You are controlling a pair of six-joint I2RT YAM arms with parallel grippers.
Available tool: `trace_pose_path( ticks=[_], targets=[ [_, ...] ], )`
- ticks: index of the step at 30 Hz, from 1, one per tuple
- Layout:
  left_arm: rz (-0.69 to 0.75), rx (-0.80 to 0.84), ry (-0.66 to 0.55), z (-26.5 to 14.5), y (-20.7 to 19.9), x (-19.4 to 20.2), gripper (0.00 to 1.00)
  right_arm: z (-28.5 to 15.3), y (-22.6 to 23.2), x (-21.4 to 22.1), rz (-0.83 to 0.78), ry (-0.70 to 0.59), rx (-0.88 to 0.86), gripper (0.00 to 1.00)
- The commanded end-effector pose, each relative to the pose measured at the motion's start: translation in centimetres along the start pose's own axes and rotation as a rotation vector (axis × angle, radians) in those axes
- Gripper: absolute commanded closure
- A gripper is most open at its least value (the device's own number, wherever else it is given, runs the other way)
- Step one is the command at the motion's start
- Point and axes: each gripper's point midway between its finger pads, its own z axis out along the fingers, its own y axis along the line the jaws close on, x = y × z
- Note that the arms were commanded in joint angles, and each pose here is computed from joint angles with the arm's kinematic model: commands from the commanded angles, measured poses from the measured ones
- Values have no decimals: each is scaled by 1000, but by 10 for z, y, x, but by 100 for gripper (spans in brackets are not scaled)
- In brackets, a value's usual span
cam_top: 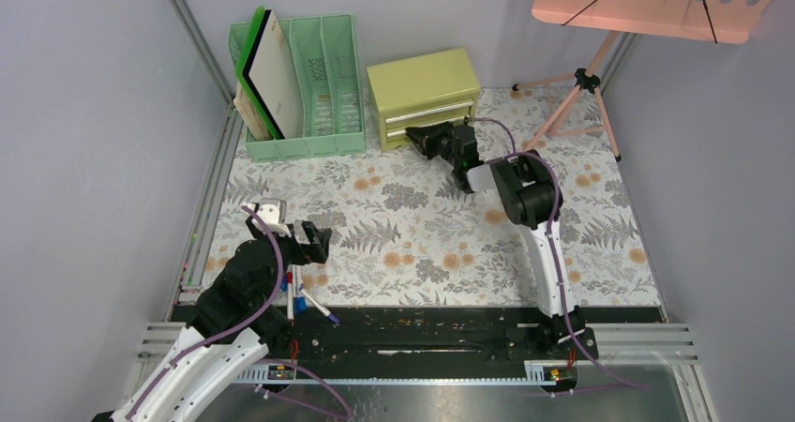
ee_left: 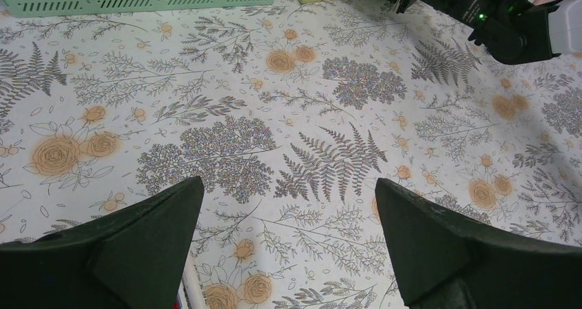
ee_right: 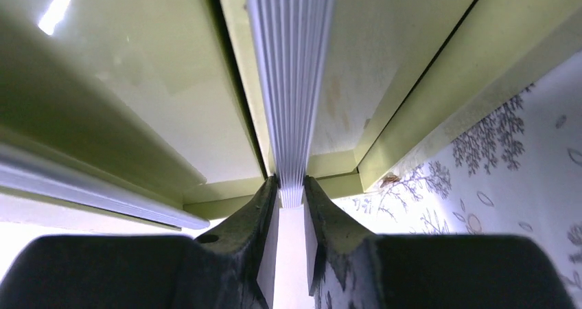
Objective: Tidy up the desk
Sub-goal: Open the drawer in the storage box.
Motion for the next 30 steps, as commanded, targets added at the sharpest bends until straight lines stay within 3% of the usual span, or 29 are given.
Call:
trace_pose_path(
  ticks=[1, 24, 30],
  targets=[
    [-1, 16, -46, 1, -5, -13, 1, -17, 45, 17, -71, 6, -111, 100],
    [-2, 17, -45, 1, -5, -12, 1, -93, 25, 42, -143, -11, -44, 100],
    [35, 49, -10, 6, -13, -12, 6, -103, 15, 44, -180, 1, 32, 100]
  ],
)
